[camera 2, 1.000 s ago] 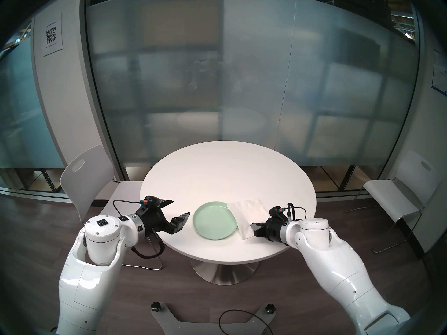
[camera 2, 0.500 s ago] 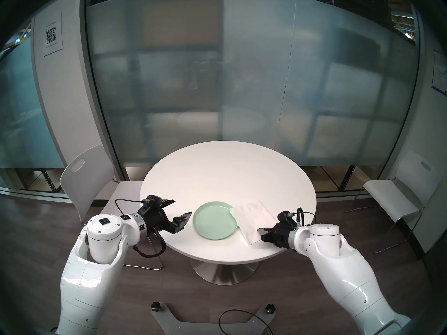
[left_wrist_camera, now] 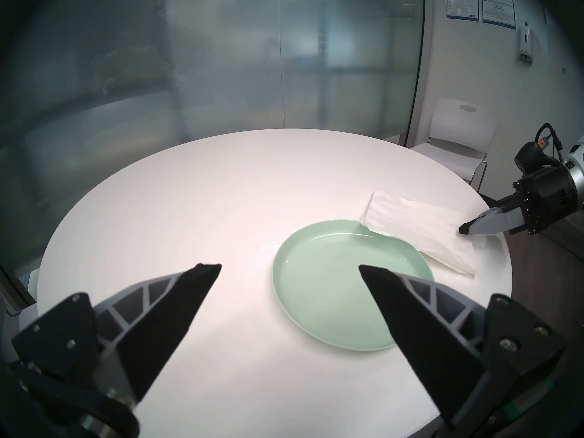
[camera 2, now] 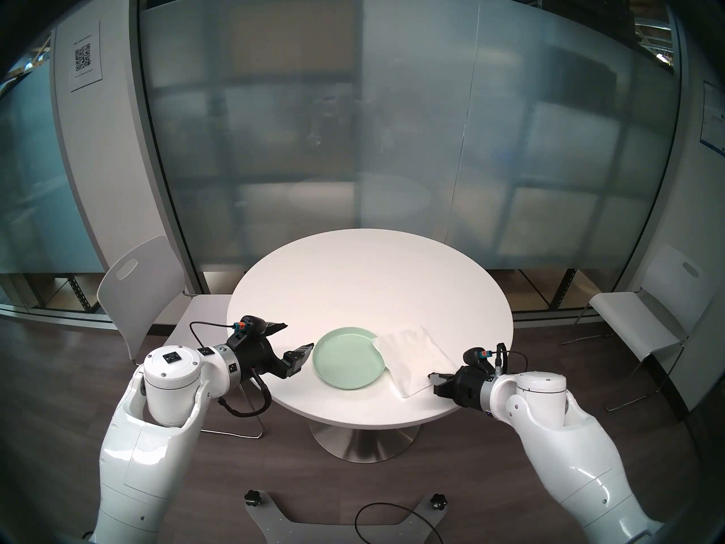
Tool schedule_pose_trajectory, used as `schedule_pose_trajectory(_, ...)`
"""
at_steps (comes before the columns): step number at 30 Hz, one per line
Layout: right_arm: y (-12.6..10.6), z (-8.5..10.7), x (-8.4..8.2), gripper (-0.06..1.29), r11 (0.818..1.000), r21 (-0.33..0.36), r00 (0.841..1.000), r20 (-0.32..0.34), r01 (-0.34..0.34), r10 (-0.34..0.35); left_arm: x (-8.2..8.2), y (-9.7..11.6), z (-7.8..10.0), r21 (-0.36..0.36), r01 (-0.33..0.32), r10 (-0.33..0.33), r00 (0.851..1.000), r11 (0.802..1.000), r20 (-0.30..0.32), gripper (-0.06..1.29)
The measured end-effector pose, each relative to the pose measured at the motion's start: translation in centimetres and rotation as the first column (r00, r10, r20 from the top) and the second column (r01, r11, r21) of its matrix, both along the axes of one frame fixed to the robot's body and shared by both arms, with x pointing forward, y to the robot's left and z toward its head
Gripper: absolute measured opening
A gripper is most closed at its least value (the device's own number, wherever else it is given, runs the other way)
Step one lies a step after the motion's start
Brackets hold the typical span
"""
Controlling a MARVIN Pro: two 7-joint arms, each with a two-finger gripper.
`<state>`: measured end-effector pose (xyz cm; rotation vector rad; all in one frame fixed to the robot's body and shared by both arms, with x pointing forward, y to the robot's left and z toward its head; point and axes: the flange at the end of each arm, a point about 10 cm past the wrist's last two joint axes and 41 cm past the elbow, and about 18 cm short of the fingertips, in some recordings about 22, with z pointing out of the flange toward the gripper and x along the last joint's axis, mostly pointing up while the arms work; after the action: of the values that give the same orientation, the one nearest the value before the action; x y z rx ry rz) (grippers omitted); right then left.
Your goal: Fold the napkin in half twice and place it beside the plate
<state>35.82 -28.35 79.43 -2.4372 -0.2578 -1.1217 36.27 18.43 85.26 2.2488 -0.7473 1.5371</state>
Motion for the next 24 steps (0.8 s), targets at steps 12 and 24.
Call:
schedule_pose_trajectory(12, 1.5, 1.2, 1.6, 0.19, 0.999, -0.002, 0.996, 0.085, -0.032, 0.032, 0.0, 0.1, 0.3, 0.002, -0.001, 0.001, 1.000, 1.000, 0.008, 1.25)
schedule_pose_trajectory(24, 3.2, -2.4, 3.8, 0.17, 0.998, -0.044, 0.997, 0.051, -0.053, 0.055, -0.4, 0.6, 0.3, 0.008, -0.029, 0.029, 1.000, 1.000, 0.009, 1.25)
